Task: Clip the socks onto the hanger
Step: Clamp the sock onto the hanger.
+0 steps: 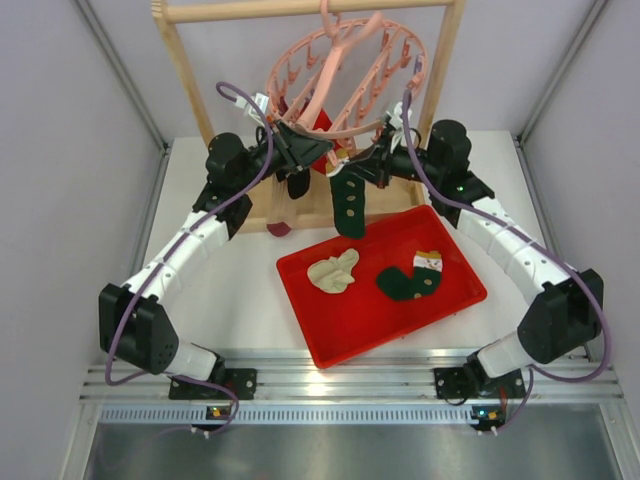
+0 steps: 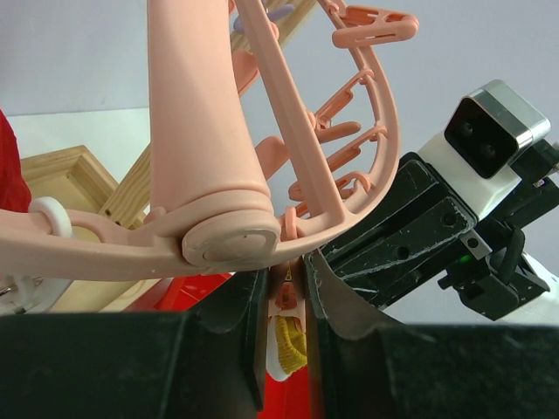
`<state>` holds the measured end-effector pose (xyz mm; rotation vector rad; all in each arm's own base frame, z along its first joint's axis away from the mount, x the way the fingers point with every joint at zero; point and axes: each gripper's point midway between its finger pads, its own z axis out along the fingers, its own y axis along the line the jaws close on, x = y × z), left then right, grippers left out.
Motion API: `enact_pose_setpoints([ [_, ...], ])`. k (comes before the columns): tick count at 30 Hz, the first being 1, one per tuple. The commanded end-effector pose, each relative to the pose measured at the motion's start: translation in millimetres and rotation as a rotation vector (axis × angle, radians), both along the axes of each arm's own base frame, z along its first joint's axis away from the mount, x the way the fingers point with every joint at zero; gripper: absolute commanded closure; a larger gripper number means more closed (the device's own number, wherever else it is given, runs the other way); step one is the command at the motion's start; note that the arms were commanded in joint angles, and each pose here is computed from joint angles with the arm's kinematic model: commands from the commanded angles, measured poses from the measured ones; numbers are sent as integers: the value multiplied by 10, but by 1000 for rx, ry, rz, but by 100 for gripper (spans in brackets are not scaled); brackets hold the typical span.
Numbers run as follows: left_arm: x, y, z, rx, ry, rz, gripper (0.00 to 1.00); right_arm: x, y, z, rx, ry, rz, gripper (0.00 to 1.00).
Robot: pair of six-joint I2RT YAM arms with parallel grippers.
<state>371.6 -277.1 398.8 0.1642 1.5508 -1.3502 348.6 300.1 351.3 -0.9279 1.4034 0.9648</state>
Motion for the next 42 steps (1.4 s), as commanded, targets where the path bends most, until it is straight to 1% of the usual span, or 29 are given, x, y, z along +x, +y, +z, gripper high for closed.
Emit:
enact_pose_setpoints([
  [1, -36, -9, 87, -17, -43, -27, 100, -44, 86, 328, 41, -76, 33, 100],
  [6, -21, -27, 64, -20, -30, -32, 100, -90, 118, 385, 49, -94, 52, 100],
  [8, -15, -30, 72, -22, -29, -32, 96, -103, 133, 395, 50, -99, 57, 100],
  [12, -6, -25, 99, -24, -31, -29, 83, -101, 139, 393, 48, -101, 57, 100],
  [13, 0, -25, 100, -24, -32, -28, 75, -104, 137, 392, 48, -101, 57, 100],
  [15, -5, -16, 118, -26, -34, -23, 68, -111, 133, 389, 47, -101, 57, 100],
  [16, -5, -5, 132, -28, -36, -19, 58, -106, 135, 375, 45, -101, 57, 100],
  [20, 33, 81, 221, -42, -47, 14, 44, -100, 127, 341, 36, -94, 51, 100],
  [25, 50, 194, 377, -62, -75, 44, 43, -85, 138, 264, 28, -78, 49, 100],
  [27, 91, 251, 417, -71, -79, 66, 51, -101, 144, 260, 28, -73, 51, 100],
  [29, 106, 291, 482, -78, -94, 82, 57, -121, 143, 224, 24, -56, 52, 88],
  [30, 123, 313, 485, -80, -92, 91, 64, -130, 132, 214, 21, -52, 48, 74],
  [32, 151, 351, 510, -82, -97, 100, 67, -156, 92, 147, 8, -38, 31, 62],
  [33, 158, 368, 517, -83, -98, 102, 67, -150, 61, 136, 6, -35, 11, 52],
  [34, 155, 371, 508, -81, -97, 101, 67, -176, 32, 117, -4, -63, 4, 48],
  [35, 155, 375, 507, -79, -98, 100, 67, -171, 5, 105, -6, -67, -8, 38],
  [36, 156, 370, 492, -78, -96, 97, 68, -162, -5, 108, -7, -73, -23, 36],
  [38, 147, 363, 462, -75, -89, 91, 68, -142, -29, 134, 0, -94, -45, 34],
  [39, 139, 361, 456, -75, -88, 88, 68, -92, -56, 151, 10, -96, -79, 34],
  [42, 124, 362, 420, -72, -82, 82, 68, -12, -59, 304, 52, -146, -111, 36],
])
